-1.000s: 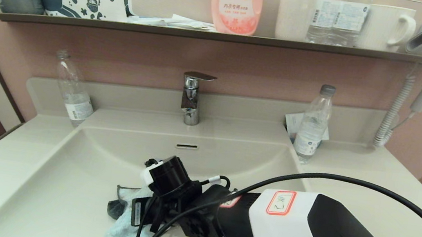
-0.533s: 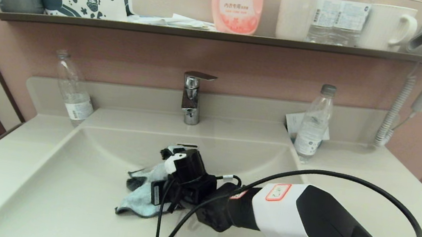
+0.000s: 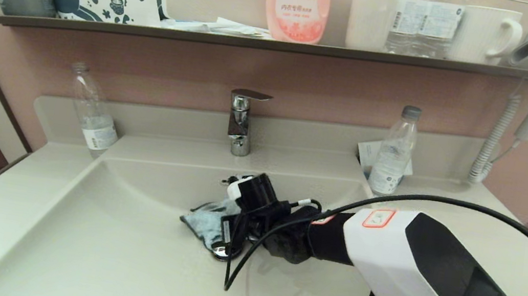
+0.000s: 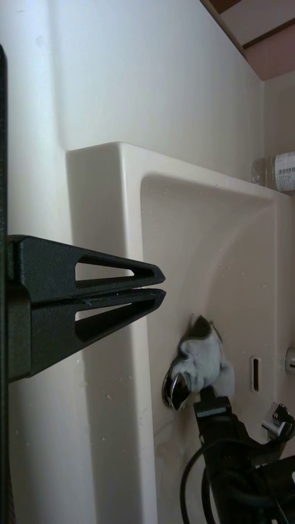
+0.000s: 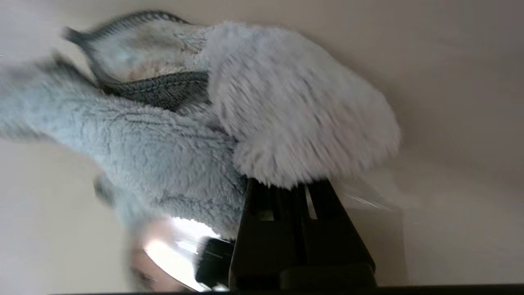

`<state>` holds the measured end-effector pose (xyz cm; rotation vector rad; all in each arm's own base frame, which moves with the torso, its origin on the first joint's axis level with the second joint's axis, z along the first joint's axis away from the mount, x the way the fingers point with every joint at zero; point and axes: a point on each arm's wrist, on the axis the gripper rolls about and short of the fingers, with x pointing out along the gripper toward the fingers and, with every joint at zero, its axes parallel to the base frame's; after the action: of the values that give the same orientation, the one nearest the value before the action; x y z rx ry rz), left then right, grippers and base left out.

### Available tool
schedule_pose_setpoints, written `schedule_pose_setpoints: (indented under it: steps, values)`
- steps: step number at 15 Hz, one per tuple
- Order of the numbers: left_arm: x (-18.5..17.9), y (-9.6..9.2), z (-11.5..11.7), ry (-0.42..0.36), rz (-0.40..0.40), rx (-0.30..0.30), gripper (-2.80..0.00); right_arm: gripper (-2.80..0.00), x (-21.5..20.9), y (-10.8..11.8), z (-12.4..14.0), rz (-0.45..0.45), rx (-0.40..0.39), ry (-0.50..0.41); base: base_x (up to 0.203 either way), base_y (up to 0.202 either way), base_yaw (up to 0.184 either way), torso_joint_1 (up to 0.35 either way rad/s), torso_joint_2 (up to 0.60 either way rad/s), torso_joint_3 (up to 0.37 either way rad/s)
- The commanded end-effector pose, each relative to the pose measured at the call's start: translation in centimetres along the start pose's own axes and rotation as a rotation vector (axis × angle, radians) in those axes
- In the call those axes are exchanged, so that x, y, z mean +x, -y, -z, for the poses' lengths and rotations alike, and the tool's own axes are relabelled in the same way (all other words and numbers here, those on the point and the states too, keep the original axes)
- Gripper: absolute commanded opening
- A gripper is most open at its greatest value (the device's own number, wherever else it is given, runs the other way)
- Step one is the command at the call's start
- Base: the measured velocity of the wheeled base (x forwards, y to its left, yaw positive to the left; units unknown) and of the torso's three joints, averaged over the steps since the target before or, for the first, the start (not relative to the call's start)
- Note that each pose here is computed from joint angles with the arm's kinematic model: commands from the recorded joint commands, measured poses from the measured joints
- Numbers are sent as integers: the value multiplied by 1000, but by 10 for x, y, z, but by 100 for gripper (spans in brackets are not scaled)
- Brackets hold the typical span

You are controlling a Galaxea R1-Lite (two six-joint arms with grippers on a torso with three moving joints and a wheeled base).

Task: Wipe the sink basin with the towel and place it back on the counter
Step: Wipe the sink

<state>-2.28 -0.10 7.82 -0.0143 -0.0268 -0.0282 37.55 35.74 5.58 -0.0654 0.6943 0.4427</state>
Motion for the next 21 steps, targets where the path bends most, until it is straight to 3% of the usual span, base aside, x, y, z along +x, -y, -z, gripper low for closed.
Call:
schedule_pose_setpoints:
  steps: [1, 4, 7, 8, 11, 13, 15, 21]
  values:
    - [0, 0, 0, -1, 0, 0, -280, -280, -16, 17, -12, 68, 9, -39, 0, 0, 0, 0, 0, 0]
    - [0, 0, 0, -1, 0, 0, -280, -280, -29, 44, -6, 256, -15, -189, 0, 0, 0, 0, 0, 0]
    - [0, 0, 0, -1, 0, 0, -280, -280, -54, 61, 10, 422, -45, -433, 0, 0, 0, 0, 0, 0]
    - [0, 0, 0, -1, 0, 0, -280, -280, -65, 63, 11, 449, -33, -485, 0, 0, 0, 0, 0, 0]
    - [0, 0, 0, -1, 0, 0, -280, -280, -86, 60, 29, 480, -93, -711, 0, 0, 0, 0, 0, 0]
    - [0, 0, 0, -1, 0, 0, -280, -280, -93, 41, 41, 393, -112, -824, 0, 0, 0, 0, 0, 0]
    - [0, 0, 0, -1, 0, 0, -280, -280, -90, 22, 50, 324, -132, -848, 0, 0, 0, 0, 0, 0]
    - [0, 0, 0, -1, 0, 0, -280, -280, -70, -45, 50, -175, -231, -617, 0, 0, 0, 0, 0, 0]
